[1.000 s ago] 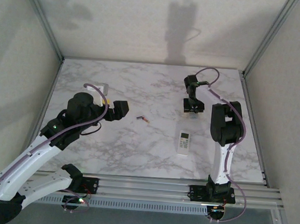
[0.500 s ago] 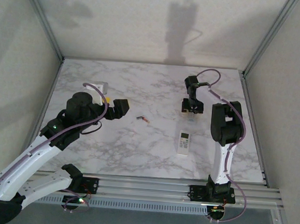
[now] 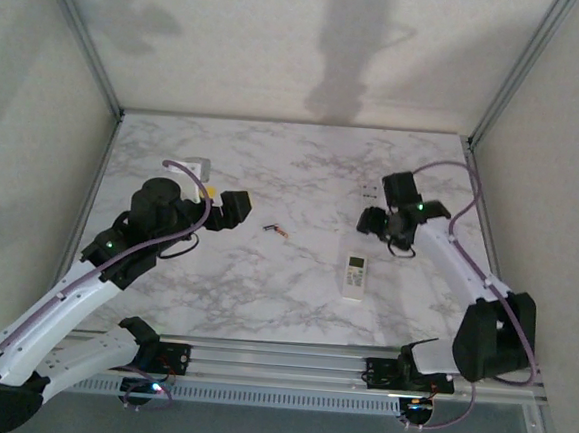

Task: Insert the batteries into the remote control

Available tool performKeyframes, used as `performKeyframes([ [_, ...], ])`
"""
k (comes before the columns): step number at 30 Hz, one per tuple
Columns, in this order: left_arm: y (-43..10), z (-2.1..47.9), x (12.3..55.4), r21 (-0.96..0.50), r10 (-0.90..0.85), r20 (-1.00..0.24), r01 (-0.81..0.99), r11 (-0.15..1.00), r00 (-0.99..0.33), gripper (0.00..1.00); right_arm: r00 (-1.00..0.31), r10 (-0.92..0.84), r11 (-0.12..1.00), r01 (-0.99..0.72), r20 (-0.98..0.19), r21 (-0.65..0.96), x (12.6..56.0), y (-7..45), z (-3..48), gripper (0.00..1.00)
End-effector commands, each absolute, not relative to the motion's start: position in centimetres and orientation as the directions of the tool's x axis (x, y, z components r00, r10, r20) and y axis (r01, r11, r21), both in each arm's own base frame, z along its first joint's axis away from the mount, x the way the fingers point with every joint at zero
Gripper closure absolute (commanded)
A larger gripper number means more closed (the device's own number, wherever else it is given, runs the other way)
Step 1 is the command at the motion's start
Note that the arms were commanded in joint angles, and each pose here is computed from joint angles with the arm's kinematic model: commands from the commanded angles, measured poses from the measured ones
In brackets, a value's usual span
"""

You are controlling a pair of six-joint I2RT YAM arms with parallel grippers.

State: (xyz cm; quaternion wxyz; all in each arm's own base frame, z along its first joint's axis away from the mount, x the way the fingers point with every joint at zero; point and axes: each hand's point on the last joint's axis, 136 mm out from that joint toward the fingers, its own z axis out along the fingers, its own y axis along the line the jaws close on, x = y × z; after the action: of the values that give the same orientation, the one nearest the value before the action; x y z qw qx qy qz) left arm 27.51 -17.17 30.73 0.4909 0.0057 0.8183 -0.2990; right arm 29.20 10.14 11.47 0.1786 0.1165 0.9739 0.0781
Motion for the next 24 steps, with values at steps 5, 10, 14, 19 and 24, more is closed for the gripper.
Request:
performKeyframes([
  [5, -18.3, 28.7, 28.5, -0.456, -0.229, -0.800, 0.312, 0.834, -0.555, 0.00, -0.976, 0.117, 0.989, 0.098, -0.185, 0.109, 25.0, 13.7, 5.8, 0.03],
  [10, -18.4, 28.0, 28.7, -0.465, -0.233, -0.782, 0.293, 0.835, -0.577, 0.01, -0.983, 0.068, 0.995, 0.080, -0.170, -0.066, 25.3, 12.7, 3.0, 0.04],
  [14, -18.2, 27.8, 28.7, -0.469, -0.242, -0.781, 0.284, 0.836, -0.576, 0.00, -0.989, 0.047, 0.997, 0.056, -0.139, -0.060, 25.3, 14.0, 1.3, 0.23],
  [19, -18.4, 27.7, 28.9, -0.503, -0.278, -0.757, 0.256, 0.825, -0.591, 0.01, -0.991, 0.052, 0.997, 0.045, -0.123, 0.056, 25.7, 16.4, 1.3, 0.54],
  [24, -19.8, 29.4, 29.1, -0.632, -0.376, -0.678, 0.240, 0.737, -0.631, 0.01, -0.962, -0.011, 0.879, -0.139, -0.273, 0.456, 27.5, 23.7, 9.0, 0.60],
])
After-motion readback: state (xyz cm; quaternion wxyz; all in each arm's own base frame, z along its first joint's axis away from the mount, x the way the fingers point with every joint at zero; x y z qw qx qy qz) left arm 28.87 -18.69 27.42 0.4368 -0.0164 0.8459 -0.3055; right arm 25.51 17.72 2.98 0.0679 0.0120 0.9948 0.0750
